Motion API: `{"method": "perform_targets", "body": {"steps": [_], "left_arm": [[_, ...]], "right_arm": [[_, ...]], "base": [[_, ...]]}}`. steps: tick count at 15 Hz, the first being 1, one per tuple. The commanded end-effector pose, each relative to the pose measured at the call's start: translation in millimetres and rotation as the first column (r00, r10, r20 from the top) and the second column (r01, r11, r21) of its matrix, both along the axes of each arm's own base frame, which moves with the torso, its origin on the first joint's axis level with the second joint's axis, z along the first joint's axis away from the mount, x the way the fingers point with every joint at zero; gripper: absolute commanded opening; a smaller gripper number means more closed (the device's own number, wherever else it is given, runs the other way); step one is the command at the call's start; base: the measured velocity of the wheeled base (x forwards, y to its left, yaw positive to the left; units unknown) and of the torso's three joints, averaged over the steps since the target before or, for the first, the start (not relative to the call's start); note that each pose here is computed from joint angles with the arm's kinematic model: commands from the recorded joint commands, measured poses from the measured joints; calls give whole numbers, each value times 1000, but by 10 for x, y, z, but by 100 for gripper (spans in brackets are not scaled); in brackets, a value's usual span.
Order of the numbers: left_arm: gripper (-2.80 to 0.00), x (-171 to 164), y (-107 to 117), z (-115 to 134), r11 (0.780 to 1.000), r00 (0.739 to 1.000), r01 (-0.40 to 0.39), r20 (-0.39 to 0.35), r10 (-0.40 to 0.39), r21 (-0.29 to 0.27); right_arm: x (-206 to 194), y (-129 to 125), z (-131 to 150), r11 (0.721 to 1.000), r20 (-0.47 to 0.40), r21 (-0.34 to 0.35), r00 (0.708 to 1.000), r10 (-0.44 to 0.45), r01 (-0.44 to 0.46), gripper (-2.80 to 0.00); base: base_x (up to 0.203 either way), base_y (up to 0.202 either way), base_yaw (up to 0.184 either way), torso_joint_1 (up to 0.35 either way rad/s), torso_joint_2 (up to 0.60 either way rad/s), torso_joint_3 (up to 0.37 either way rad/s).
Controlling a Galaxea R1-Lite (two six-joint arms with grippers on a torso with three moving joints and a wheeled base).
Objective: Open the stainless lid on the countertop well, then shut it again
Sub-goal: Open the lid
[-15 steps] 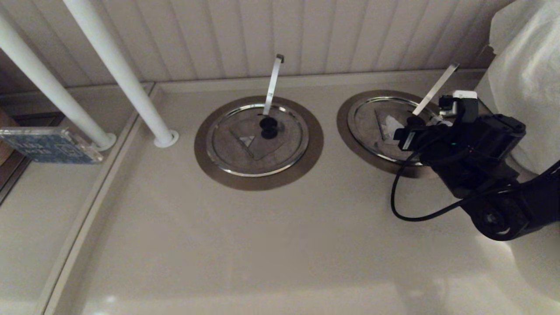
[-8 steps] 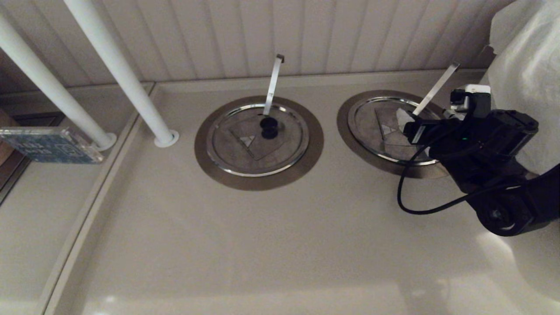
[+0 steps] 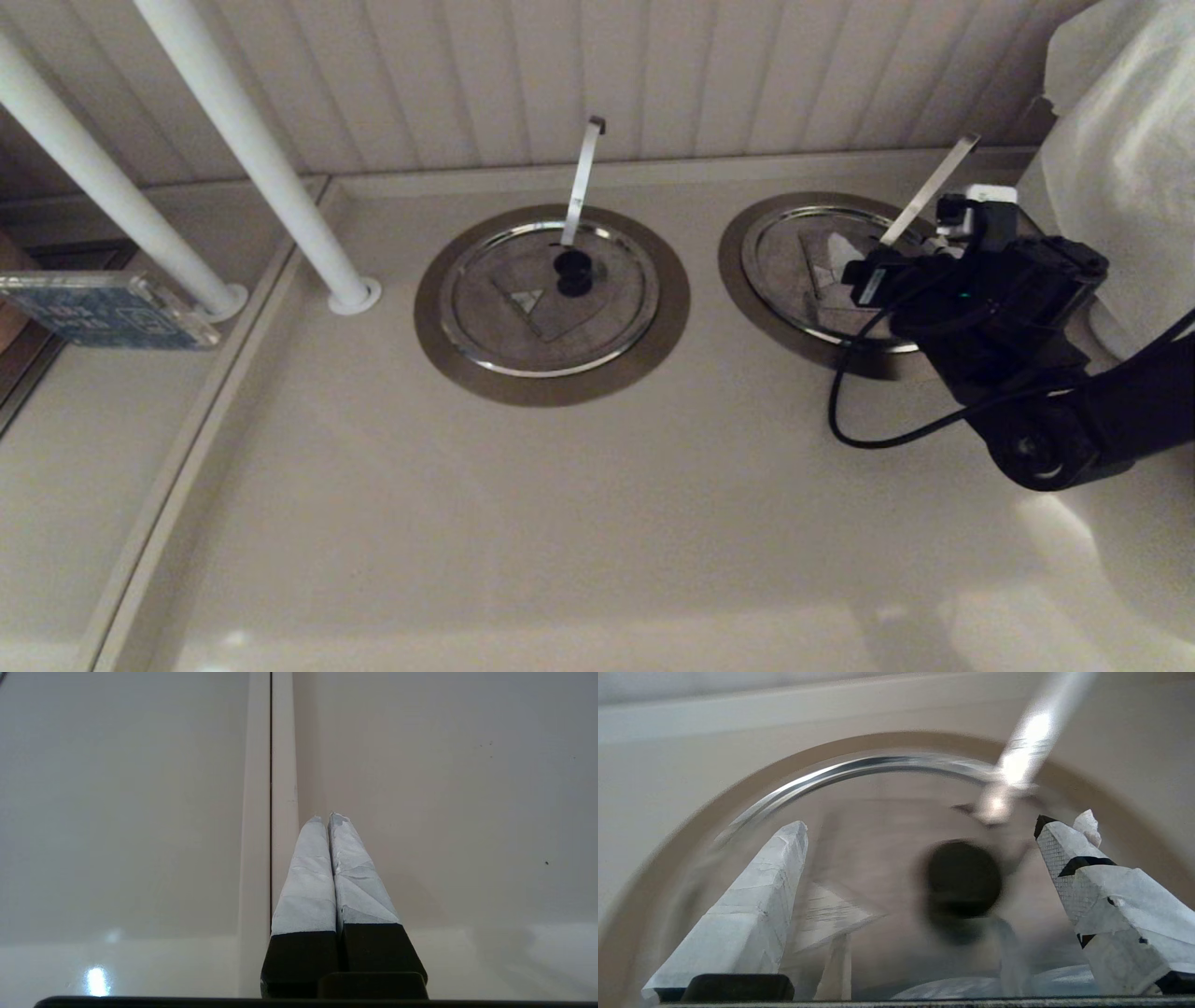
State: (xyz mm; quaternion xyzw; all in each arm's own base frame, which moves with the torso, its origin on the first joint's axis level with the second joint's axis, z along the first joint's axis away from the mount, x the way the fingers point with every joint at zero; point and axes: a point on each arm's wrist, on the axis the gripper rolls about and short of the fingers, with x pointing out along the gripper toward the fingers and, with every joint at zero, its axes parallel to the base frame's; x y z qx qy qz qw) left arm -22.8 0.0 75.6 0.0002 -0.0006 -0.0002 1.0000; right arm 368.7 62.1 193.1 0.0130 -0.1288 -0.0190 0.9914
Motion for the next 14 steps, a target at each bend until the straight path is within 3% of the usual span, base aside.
{"method": "perform_targets", "body": {"steps": [1,4,14], "left_arm": [[-280,-1,0,0,1000,1000,0,2,0,1],[-280,-1,0,-1,1000,1000,0,1,0,0],[-280,-2,0,4,1000,1000,0,3,0,0]], "right_arm": [[2,111,-13,1000,-5,-1,1000,14,-14,0],[43,125,7,1000,-1,-26,1000,0,0,0],[267,122,-118,999,-9,-16,999,-47,47,0]], "base": [[0,0,0,0,0,0],[0,0,0,0,0,0],[0,0,0,0,0,0]]}}
